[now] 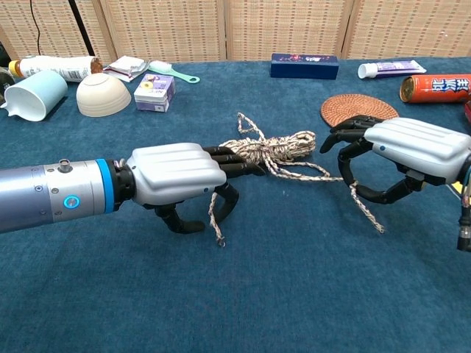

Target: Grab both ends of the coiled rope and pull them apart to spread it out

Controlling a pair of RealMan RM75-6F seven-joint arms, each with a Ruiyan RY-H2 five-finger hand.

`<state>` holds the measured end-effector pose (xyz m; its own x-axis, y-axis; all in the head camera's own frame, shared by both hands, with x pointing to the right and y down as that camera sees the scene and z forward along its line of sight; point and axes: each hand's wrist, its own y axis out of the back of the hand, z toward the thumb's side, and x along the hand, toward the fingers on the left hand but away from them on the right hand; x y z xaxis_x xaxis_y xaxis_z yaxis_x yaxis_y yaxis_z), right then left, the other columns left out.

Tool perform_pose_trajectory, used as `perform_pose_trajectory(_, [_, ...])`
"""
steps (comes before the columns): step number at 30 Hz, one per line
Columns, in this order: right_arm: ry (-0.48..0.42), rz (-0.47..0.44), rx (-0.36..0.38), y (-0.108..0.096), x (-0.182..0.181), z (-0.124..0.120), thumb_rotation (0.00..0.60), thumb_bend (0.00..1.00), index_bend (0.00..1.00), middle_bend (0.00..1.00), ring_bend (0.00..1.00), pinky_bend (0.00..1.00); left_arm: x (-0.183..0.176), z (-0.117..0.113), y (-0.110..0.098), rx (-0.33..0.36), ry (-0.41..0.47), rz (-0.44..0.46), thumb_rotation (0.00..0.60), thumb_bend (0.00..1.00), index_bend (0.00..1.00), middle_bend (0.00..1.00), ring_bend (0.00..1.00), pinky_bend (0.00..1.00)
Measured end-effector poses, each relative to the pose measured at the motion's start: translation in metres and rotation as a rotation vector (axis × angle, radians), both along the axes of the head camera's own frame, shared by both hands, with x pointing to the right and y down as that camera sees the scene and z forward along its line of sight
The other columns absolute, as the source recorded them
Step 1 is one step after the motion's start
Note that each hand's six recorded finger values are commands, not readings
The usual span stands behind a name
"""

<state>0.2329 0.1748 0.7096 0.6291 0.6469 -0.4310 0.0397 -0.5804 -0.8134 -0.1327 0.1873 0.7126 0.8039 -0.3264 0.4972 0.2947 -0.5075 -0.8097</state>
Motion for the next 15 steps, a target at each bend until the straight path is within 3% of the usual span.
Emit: perform_pose_trajectory(15, [-0.004, 0.015, -0.005, -0.0009, 0.0033, 0.0008, 0.6, 0.52, 0.61, 0.21, 0.1, 0.0, 0.0058, 0.0039, -0.0012, -0.003, -0.017, 0.001, 0.6, 0.35, 0.49, 0.0, 0.0, 0.0])
